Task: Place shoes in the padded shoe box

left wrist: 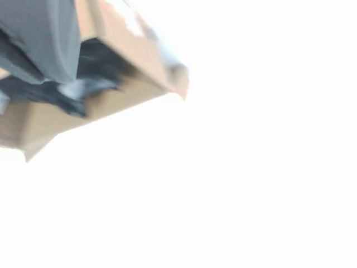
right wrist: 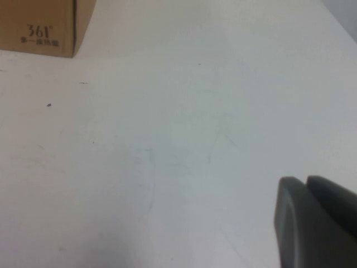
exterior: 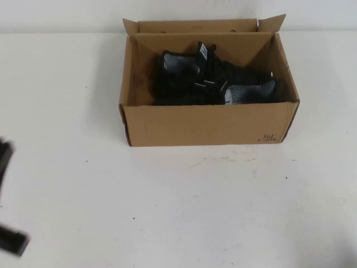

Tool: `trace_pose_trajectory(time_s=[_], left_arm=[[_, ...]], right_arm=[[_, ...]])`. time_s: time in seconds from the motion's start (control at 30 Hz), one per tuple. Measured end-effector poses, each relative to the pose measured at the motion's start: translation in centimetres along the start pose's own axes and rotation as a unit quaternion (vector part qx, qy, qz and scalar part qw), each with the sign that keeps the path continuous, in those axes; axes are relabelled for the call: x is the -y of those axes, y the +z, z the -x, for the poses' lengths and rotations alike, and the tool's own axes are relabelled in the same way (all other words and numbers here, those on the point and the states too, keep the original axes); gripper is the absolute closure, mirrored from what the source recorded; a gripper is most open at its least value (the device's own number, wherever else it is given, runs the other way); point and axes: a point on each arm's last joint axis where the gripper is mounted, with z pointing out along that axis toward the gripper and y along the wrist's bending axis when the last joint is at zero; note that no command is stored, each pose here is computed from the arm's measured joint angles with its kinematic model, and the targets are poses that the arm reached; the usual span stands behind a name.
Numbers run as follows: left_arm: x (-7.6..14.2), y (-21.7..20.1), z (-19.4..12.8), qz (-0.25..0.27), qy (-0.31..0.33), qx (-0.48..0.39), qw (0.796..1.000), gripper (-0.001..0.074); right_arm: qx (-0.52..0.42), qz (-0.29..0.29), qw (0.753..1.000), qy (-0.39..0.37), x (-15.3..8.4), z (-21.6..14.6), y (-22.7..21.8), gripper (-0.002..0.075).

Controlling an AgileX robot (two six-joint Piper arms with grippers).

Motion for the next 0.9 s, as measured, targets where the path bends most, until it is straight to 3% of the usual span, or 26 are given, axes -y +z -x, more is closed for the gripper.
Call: trace_pose_trajectory(time_s=[0.27, 0.4, 0.63, 0.8, 0.9], left_arm=[[-0.3, -5.6, -4.0, 0.109, 0.023, 0.057, 0.992, 0.0738], [-0.5, -6.3, -4.9, 0.146, 0.013, 0.027, 0.989, 0.0738], [-0.4, -6.5, -7.3, 0.152, -0.032, -0.1, 0.983, 0.0738], [0.1, -7.0, -9.2, 0.138, -0.057, -0.205, 0.967, 0.0738], [0.2, -7.2, -9.6, 0.135, -0.06, -0.227, 0.963, 0.0738]], right_arm=[[0.0, 0.0, 1.0, 0.0, 0.0, 0.0, 0.0, 0.0734], [0.0, 0.0, 1.0, 0.0, 0.0, 0.0, 0.0, 0.0734], [0.0, 0.0, 1.0, 0.0, 0.0, 0.0, 0.0, 0.0734], [0.0, 0.0, 1.0, 0.0, 0.0, 0.0, 0.0, 0.0734], [0.0, 0.0, 1.0, 0.0, 0.0, 0.0, 0.0, 0.0734]])
